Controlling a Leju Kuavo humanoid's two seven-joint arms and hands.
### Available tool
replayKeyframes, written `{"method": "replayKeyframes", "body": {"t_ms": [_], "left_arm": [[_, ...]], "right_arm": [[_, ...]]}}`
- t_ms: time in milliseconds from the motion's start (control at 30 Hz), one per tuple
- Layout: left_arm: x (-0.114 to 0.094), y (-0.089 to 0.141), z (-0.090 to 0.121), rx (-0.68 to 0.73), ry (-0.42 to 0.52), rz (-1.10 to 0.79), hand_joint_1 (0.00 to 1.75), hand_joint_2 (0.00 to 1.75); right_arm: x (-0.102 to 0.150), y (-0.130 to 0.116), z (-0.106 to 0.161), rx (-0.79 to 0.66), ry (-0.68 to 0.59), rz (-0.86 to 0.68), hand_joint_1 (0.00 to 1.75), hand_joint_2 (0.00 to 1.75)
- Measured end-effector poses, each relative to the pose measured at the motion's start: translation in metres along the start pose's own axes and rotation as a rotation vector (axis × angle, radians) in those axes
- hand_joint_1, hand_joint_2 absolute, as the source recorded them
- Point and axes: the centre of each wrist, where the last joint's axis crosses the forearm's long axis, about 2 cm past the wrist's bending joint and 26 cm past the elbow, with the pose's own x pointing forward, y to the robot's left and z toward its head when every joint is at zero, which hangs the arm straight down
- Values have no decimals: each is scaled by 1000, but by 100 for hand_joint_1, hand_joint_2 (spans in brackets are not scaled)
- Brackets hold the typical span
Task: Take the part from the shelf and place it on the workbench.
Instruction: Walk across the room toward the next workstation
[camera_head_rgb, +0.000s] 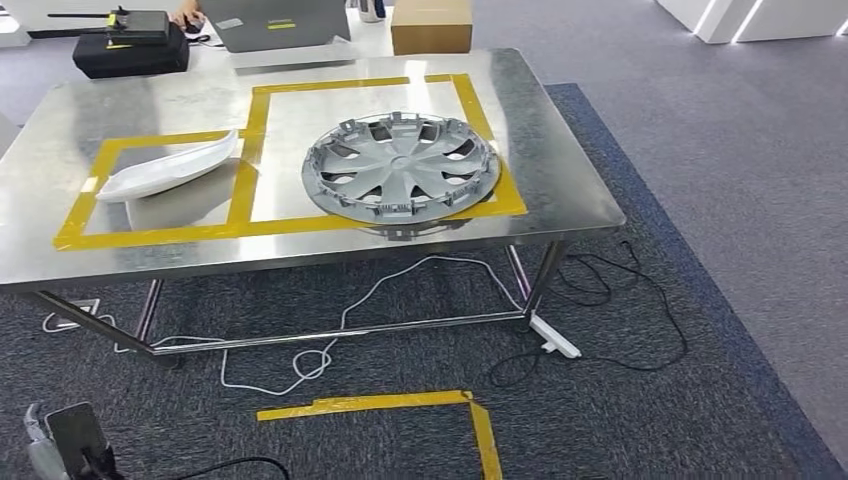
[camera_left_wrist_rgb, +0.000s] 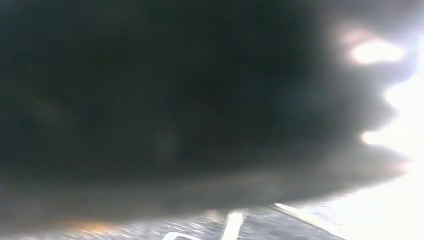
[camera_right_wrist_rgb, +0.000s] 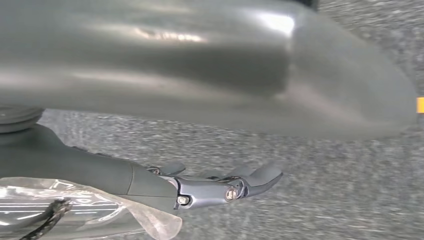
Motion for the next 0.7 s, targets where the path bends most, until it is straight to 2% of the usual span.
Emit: {"method": "replayKeyframes", "body": {"t_ms": [367,700], "left_arm": [[-20,-1,10,-23,116,-57,0,0],[-43,-7,42,-85,282,-117,0,0]], "right_arm": [[-1,0,0,-2,0,6,0,0],[4,0,-2,2,-9,4,0,0]]}}
